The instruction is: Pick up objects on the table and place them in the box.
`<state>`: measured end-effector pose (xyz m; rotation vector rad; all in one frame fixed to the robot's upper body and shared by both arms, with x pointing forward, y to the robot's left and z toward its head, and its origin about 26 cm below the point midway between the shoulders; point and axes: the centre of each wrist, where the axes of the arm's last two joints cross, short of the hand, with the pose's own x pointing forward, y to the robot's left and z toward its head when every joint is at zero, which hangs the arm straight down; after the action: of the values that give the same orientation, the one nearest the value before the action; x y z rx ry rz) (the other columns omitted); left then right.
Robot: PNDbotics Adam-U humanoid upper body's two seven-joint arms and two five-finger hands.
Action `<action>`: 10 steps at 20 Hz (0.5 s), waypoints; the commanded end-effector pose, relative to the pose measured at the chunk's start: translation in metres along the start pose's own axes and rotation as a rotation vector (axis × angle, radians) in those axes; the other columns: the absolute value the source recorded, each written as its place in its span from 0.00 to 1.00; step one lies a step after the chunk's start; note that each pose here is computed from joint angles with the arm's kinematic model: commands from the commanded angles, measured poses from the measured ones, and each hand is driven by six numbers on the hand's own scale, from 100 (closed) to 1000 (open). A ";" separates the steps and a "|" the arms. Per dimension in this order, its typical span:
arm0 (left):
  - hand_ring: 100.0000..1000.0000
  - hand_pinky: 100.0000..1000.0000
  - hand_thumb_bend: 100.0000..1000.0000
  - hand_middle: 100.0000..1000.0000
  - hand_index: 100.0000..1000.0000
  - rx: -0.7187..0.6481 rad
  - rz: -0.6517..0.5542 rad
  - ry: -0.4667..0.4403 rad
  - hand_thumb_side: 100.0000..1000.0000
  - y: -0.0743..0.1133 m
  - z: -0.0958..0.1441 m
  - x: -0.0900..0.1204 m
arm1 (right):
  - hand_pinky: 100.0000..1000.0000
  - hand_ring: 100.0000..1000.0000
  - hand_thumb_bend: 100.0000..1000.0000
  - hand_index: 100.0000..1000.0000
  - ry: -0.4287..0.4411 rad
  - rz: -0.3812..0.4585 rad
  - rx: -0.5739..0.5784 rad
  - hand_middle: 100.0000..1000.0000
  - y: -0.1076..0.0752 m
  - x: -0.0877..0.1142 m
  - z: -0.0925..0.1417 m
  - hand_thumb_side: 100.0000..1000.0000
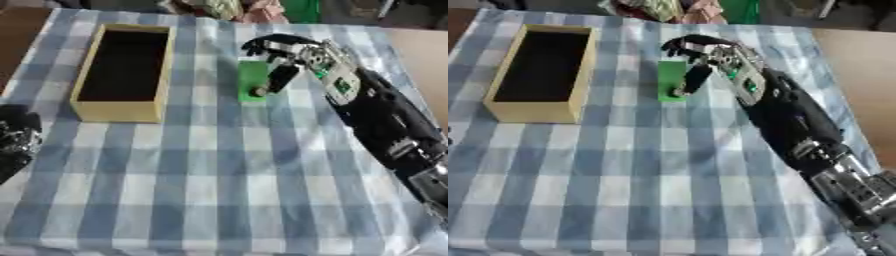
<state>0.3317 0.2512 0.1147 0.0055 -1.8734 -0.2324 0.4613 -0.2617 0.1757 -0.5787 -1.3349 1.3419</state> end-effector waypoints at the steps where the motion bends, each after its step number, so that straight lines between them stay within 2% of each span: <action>1: 0.52 0.47 0.15 0.47 0.61 -0.006 -0.011 -0.031 0.05 0.003 -0.004 0.009 | 0.78 0.88 0.40 0.78 0.016 0.022 -0.034 0.61 -0.013 -0.002 0.002 0.00; 3: 0.52 0.47 0.15 0.47 0.61 -0.007 -0.011 -0.031 0.05 0.002 -0.004 0.009 | 0.76 0.84 0.38 0.67 0.014 0.029 -0.051 0.49 -0.014 -0.002 0.002 0.00; 5: 0.52 0.47 0.15 0.47 0.61 -0.008 -0.011 -0.032 0.05 0.002 -0.004 0.009 | 0.74 0.82 0.36 0.59 0.004 0.039 -0.083 0.42 -0.017 0.001 0.003 0.00; 10: 0.52 0.48 0.15 0.47 0.61 -0.013 -0.010 -0.029 0.05 0.001 -0.004 0.009 | 0.72 0.80 0.33 0.56 -0.082 0.078 -0.175 0.37 -0.032 0.025 0.007 0.00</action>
<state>0.3318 0.2509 0.1148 0.0033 -1.8716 -0.2354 0.4603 -0.2525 0.1924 -0.6632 -1.4536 1.3321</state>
